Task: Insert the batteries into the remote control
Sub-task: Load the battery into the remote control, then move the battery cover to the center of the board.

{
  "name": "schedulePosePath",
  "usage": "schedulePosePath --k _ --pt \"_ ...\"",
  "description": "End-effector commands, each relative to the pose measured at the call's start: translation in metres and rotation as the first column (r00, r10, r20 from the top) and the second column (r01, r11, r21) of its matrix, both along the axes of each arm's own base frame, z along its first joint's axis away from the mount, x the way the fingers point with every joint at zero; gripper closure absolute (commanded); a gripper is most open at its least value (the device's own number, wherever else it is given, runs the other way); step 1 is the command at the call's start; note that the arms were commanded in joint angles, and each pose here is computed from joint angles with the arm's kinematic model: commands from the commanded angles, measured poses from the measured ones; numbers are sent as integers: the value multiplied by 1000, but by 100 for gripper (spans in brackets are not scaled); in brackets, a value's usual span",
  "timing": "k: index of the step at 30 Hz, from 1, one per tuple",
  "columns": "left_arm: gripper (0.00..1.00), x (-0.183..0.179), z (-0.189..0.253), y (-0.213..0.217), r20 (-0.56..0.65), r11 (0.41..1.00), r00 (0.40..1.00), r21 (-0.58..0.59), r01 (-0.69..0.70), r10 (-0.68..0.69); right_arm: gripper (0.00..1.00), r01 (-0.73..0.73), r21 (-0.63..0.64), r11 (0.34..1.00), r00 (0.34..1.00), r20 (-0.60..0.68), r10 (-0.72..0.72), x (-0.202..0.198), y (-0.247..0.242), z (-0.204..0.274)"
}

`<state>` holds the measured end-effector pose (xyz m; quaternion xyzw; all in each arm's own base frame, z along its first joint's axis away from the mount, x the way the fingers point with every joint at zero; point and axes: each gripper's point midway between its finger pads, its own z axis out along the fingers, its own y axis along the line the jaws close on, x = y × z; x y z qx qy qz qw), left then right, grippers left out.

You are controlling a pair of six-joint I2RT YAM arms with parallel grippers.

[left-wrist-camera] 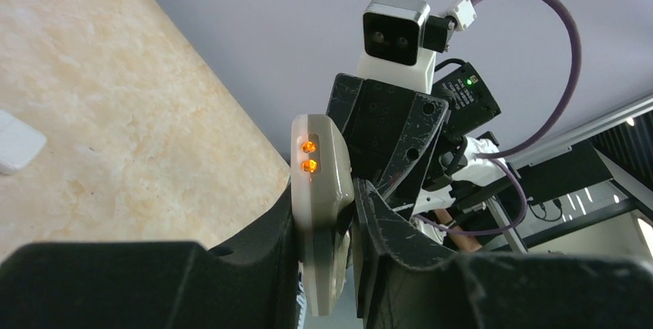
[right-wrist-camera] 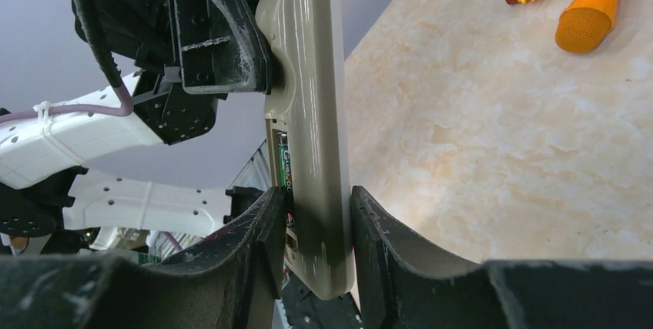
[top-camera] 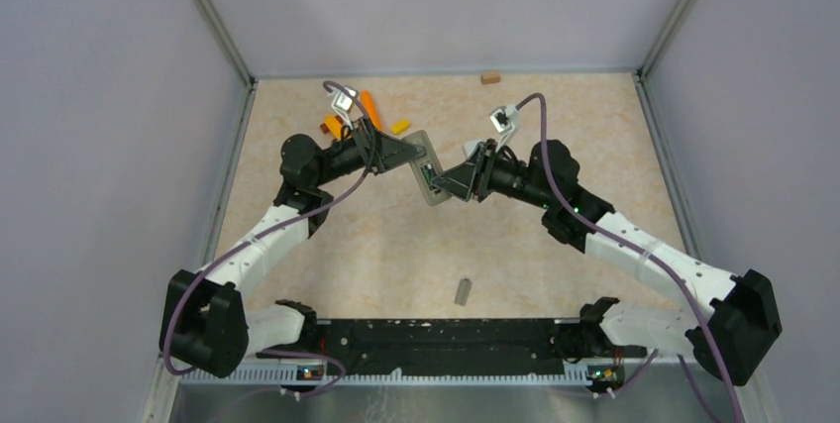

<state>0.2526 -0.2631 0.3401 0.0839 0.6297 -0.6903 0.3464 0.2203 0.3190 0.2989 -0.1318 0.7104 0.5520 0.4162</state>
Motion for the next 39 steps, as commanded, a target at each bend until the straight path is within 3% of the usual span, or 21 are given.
schedulePosePath --k 1,8,11,13,18,24,28,31,39 --pt "100 -18 36 1 115 998 993 -49 44 -38 65 55 -97 994 998 -19 -57 20 1 -17" --pt "100 -14 32 3 118 1000 993 -26 17 -14 65 116 -182 976 991 -48 -127 32 -6 -37" --pt "100 -8 24 7 110 1000 994 -2 -23 23 40 103 -114 988 995 -4 -104 24 -7 -18" --pt "100 -3 16 12 100 998 994 13 -54 52 30 93 -74 993 995 31 -91 16 -11 -2" --pt "100 8 0 28 85 989 986 33 -146 143 25 101 -58 993 992 79 -96 3 -25 18" --pt "100 31 -28 59 28 924 933 136 -358 358 18 161 -293 942 987 53 -153 3 -52 -31" --pt "100 44 -53 90 12 801 831 258 -540 556 18 153 -458 875 978 -55 -200 -5 -72 -86" --pt "100 41 -61 105 25 744 781 287 -603 623 19 159 -538 828 945 -160 -286 -19 -79 -129" --pt "100 33 -65 112 27 725 760 280 -629 649 17 120 -756 644 889 -206 -408 -62 -70 -214"
